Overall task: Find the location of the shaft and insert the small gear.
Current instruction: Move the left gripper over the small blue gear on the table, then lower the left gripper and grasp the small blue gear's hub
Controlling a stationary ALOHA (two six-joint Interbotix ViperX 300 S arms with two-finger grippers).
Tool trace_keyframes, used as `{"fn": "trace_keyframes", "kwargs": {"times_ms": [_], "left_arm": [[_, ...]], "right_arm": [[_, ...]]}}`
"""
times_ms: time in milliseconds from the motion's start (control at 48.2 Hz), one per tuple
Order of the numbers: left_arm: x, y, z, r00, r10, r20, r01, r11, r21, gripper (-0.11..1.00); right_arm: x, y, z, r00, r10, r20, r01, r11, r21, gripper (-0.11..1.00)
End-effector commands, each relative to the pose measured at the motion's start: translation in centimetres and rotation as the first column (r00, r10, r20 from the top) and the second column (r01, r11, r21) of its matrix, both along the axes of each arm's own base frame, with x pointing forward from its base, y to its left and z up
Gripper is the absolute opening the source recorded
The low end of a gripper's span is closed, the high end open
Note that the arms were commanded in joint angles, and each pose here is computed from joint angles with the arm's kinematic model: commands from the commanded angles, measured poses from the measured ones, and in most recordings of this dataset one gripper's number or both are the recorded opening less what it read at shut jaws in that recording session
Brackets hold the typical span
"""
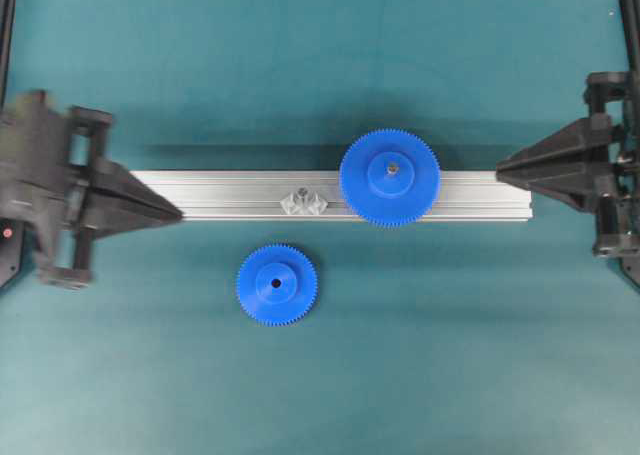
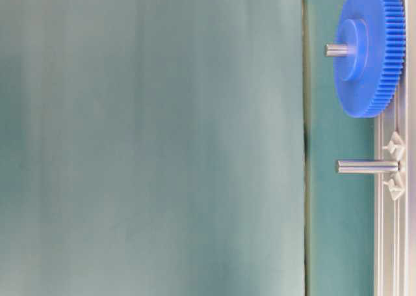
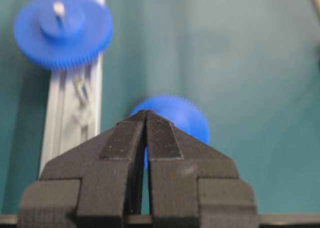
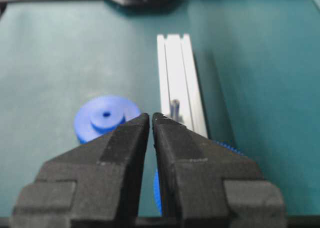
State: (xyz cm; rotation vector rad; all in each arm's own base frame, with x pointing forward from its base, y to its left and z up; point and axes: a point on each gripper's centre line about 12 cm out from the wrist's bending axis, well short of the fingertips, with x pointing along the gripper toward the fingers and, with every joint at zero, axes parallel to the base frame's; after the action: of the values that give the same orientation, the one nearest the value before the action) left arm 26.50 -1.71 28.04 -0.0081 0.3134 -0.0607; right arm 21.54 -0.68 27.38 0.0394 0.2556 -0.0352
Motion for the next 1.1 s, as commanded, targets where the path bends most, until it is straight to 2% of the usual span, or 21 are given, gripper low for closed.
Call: {"fn": "trace_keyframes", "kwargs": {"times_ms": [0,145,228,311,436,519,768,1080], "left_arm": [[1.6,-0.2,0.7,1.000,-0.005,-0.030,0.005,1.000,0.005,0.01],[3.4,-0.7,-0.3,0.992,-0.018,-0.128,0.021,1.000,0.019,0.08],[4.1,-1.1,-0.8,0.987,-0.028,-0.156,0.032,0.999,0.020,0.21],[4.7,-1.6,-1.2,0.984,-0.041,-0.176,0.045,0.999,0.020,0.40],[5.9,-2.5,-2.2,0.974,-0.062,-0.218,0.067,0.998,0.018,0.75],[6.8,-2.9,-3.2,0.962,-0.068,-0.266,0.075,0.997,0.018,0.90],[9.5,-3.4,-5.9,0.911,-0.060,-0.407,0.075,0.997,0.021,0.89],[12.0,-3.8,-9.9,0.864,-0.051,-0.500,0.074,0.997,0.025,0.89]], "right_arm": [[0.5,0.0,0.9,1.000,0.002,0.020,-0.002,1.000,0.004,0.19],[0.1,0.1,0.5,1.000,0.005,0.012,-0.005,1.000,0.004,0.19],[-0.5,0.2,0.2,1.000,0.008,0.012,-0.008,1.000,0.004,0.19],[-1.0,0.2,0.0,1.000,0.009,0.002,-0.009,1.000,0.005,0.19],[-1.9,0.3,0.0,1.000,0.010,-0.006,-0.010,1.000,0.005,0.19],[-2.5,0.3,-0.2,0.999,0.011,-0.030,-0.011,1.000,0.006,0.19],[-3.0,0.3,-0.6,0.997,0.013,-0.075,-0.012,1.000,0.009,0.19],[-3.1,0.3,-1.1,0.996,0.013,-0.088,-0.012,1.000,0.011,0.19]]}}
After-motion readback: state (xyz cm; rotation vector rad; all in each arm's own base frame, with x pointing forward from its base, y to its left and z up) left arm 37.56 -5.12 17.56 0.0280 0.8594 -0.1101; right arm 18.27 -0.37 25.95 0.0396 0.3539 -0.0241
